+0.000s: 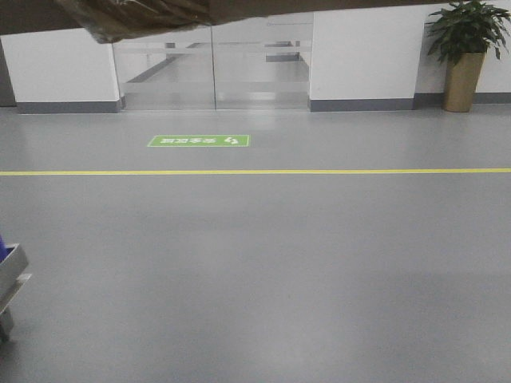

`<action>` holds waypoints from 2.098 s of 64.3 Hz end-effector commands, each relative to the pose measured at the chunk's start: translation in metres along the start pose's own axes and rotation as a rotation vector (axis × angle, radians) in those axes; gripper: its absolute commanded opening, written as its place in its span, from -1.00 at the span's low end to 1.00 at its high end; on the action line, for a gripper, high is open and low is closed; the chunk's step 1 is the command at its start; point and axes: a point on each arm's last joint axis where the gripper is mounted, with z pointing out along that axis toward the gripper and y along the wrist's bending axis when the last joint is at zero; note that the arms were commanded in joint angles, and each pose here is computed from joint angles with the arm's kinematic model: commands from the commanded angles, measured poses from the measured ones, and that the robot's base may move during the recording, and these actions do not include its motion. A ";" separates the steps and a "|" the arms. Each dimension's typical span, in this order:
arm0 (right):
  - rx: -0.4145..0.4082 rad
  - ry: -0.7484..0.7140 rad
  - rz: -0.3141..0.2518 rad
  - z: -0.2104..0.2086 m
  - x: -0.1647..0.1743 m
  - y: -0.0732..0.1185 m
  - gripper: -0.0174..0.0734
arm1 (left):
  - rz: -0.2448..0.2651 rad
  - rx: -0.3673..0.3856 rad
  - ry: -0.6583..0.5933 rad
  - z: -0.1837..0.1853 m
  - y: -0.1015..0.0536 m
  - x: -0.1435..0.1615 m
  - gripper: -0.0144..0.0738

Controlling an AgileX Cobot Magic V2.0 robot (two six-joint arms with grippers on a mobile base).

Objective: Grab carton from right shelf to conveyor
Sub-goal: 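Hold the carton with both grippers while driving away from the shelf, then hold the carton and drive up to the red-framed conveyor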

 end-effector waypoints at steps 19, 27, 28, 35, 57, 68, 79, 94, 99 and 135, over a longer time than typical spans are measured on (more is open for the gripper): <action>-0.017 -0.061 -0.002 -0.007 -0.004 0.000 -0.77 | 0.015 0.016 -0.047 -0.005 -0.002 -0.004 -0.70; -0.017 -0.061 -0.002 -0.007 -0.004 0.000 -0.77 | 0.015 0.016 -0.047 -0.005 -0.002 -0.004 -0.70; -0.017 -0.061 -0.002 -0.007 -0.004 0.000 -0.77 | 0.015 0.016 -0.047 -0.005 -0.002 -0.004 -0.70; -0.017 -0.061 -0.002 -0.007 -0.004 0.000 -0.77 | 0.015 0.016 -0.047 -0.005 -0.002 -0.004 -0.70; -0.017 -0.061 -0.002 -0.007 -0.004 0.000 -0.77 | 0.019 0.009 -0.049 -0.005 -0.002 -0.004 -0.70; -0.017 -0.061 -0.002 -0.007 -0.004 0.000 -0.77 | 0.022 0.004 -0.050 -0.005 -0.001 -0.004 -0.70; -0.017 -0.061 -0.002 -0.007 -0.004 0.000 -0.77 | 0.022 0.004 -0.050 -0.005 -0.001 -0.004 -0.70; -0.017 -0.061 -0.002 -0.007 -0.004 0.000 -0.77 | 0.022 0.004 -0.050 -0.005 -0.001 -0.004 -0.70; -0.017 -0.061 -0.002 -0.007 -0.004 0.000 -0.77 | 0.023 0.003 -0.051 -0.005 -0.001 -0.004 -0.70; -0.017 -0.061 -0.002 -0.007 -0.004 0.000 -0.77 | 0.045 -0.035 -0.061 -0.005 0.002 -0.005 -0.70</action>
